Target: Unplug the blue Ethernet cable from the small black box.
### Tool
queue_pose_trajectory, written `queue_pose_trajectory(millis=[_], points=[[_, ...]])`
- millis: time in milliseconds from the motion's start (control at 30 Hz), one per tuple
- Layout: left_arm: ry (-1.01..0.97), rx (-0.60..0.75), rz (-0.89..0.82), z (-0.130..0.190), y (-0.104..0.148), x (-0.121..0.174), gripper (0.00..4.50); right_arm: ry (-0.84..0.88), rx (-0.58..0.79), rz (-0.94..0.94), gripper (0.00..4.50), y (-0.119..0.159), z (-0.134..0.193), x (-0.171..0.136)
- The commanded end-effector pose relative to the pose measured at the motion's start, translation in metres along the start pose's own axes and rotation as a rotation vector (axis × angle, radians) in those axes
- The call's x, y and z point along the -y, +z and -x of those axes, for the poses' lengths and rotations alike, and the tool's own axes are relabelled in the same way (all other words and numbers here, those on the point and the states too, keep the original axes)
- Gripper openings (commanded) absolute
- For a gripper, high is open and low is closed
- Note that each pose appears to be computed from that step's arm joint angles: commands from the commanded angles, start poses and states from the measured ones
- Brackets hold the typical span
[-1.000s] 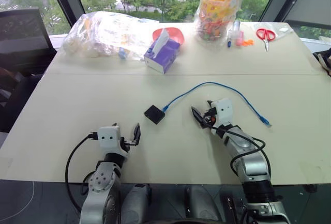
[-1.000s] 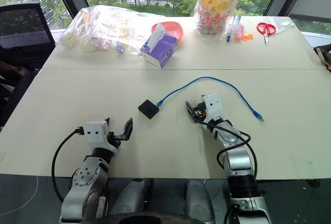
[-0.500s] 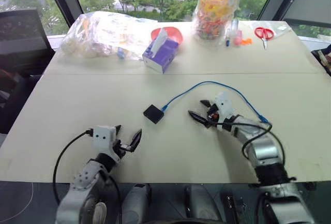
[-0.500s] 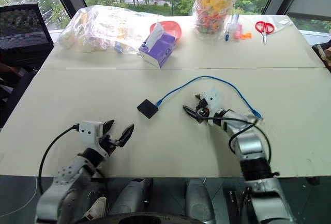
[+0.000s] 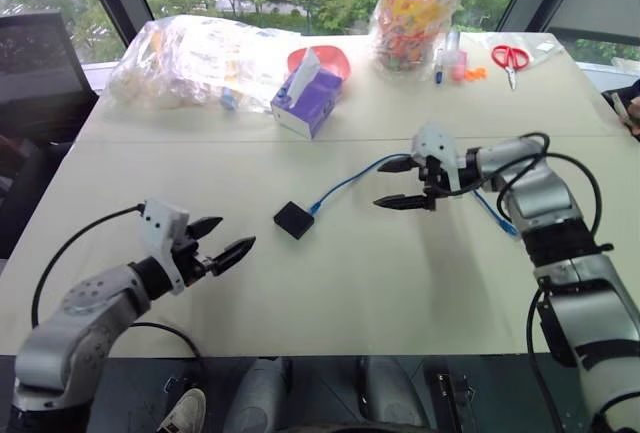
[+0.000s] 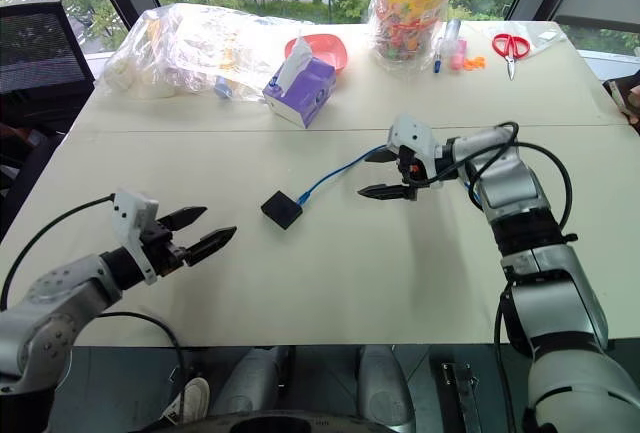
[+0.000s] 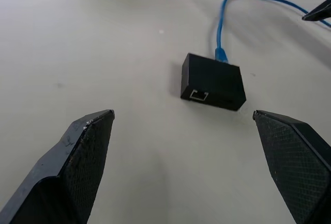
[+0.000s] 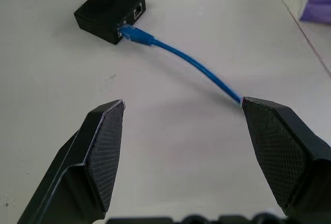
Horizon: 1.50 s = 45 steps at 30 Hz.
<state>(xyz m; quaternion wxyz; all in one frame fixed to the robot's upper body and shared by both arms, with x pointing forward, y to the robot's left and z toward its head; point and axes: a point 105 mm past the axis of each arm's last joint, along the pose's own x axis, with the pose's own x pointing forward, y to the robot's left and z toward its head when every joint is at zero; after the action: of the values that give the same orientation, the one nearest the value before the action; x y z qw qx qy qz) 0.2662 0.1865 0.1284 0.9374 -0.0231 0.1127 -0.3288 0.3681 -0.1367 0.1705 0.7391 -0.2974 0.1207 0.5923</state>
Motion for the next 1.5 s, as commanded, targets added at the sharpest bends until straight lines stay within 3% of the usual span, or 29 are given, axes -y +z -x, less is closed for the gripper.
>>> queue_pose_trajectory(millis=[33,333,667,1100,1500], points=[[-0.022,0.023,-0.030,0.001,0.012,-0.002,4.48,0.049,-0.074,0.155,3.72,0.014,-0.004,0.005],[-0.018,-0.006,-0.070,0.000,0.012,-0.005,4.48,0.241,-0.193,0.492,3.72,0.048,-0.057,0.002],[0.022,0.012,-0.050,0.008,0.008,-0.001,4.48,0.335,-0.382,0.770,3.72,0.052,-0.097,-0.001],[0.073,0.039,-0.027,0.016,0.004,0.004,4.48,0.463,-0.397,0.853,3.72,0.074,-0.133,-0.023],[0.099,0.057,-0.018,0.017,0.001,0.010,4.48,0.371,-0.533,0.964,3.72,0.070,-0.143,-0.009]])
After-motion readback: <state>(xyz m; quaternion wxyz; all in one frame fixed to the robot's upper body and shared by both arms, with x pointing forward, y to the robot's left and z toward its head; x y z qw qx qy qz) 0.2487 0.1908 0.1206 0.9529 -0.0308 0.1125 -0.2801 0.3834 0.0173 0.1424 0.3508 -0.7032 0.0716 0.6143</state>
